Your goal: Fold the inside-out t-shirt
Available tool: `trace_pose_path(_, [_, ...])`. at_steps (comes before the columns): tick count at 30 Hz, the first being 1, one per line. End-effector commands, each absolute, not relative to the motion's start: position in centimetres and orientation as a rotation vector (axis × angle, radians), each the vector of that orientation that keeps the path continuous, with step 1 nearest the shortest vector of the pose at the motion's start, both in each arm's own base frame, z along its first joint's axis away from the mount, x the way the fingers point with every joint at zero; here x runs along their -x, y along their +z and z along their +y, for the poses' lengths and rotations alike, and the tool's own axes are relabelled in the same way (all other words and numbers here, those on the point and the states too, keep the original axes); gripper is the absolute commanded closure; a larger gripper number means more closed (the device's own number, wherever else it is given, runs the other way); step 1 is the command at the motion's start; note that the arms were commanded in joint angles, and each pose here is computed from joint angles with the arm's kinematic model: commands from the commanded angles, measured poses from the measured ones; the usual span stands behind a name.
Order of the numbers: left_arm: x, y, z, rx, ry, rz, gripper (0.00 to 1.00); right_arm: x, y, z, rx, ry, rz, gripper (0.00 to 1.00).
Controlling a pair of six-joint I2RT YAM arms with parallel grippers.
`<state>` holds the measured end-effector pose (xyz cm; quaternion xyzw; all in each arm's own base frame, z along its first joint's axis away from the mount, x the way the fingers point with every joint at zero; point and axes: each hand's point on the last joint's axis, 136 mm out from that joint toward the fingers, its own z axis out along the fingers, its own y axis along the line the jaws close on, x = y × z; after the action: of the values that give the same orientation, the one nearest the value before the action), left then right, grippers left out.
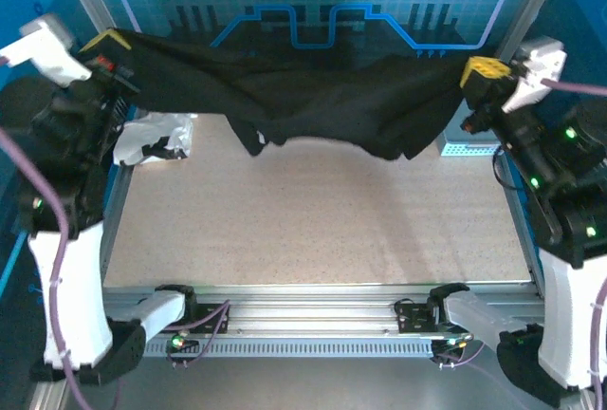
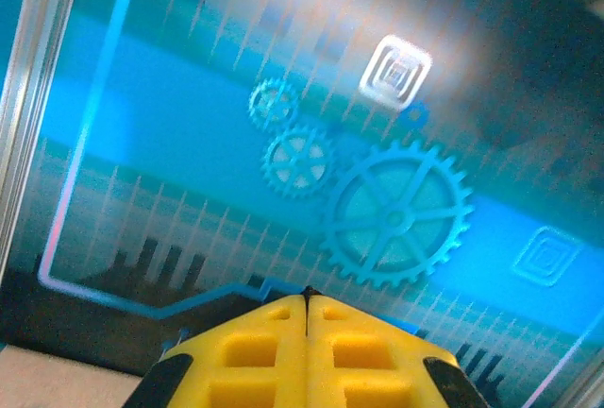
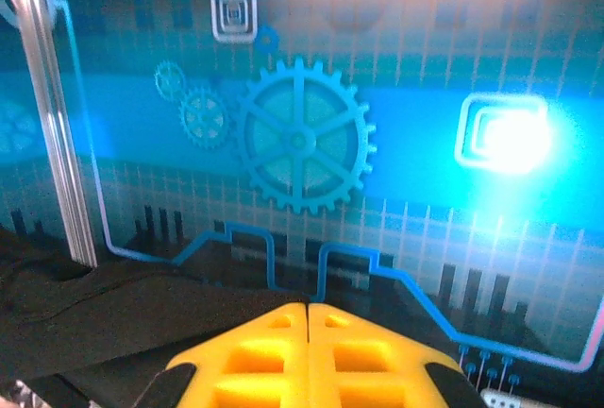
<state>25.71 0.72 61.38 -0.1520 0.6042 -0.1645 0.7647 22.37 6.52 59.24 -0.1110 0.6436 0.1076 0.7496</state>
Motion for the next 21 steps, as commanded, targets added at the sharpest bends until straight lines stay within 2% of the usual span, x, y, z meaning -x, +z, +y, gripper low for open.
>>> trace_pose_path(1, [-20.8, 64.7, 0.6, 0.300, -0.394, 1.164, 1.00, -17.7, 62.6, 5.6, 0.227, 0.247, 1.274, 1.00])
trace_pose_path(6, [-18.6, 66.1, 0.4, 0.284, -0.408, 1.116, 1.00, -15.2, 63.6, 4.9, 0.218, 0.236, 1.222, 1.00])
trace_pose_path(11, [-20.7, 66.1, 0.5, 0.286, -0.399, 1.128, 1.00, -16.1, 63.9, 4.8, 0.214, 0.209, 1.214, 1.00])
trace_pose_path(17, [-29.4, 62.6, 1.6, 0.327, -0.304, 1.253, 1.00, -23.1, 62.2, 5.6, 0.224, 0.140, 1.291, 1.00])
trace_pose_path(21, [-37.3, 57.2, 2.5, 0.371, -0.247, 1.365, 1.00, -30.8, 58.7, 6.7, 0.234, 0.089, 1.372, 1.00])
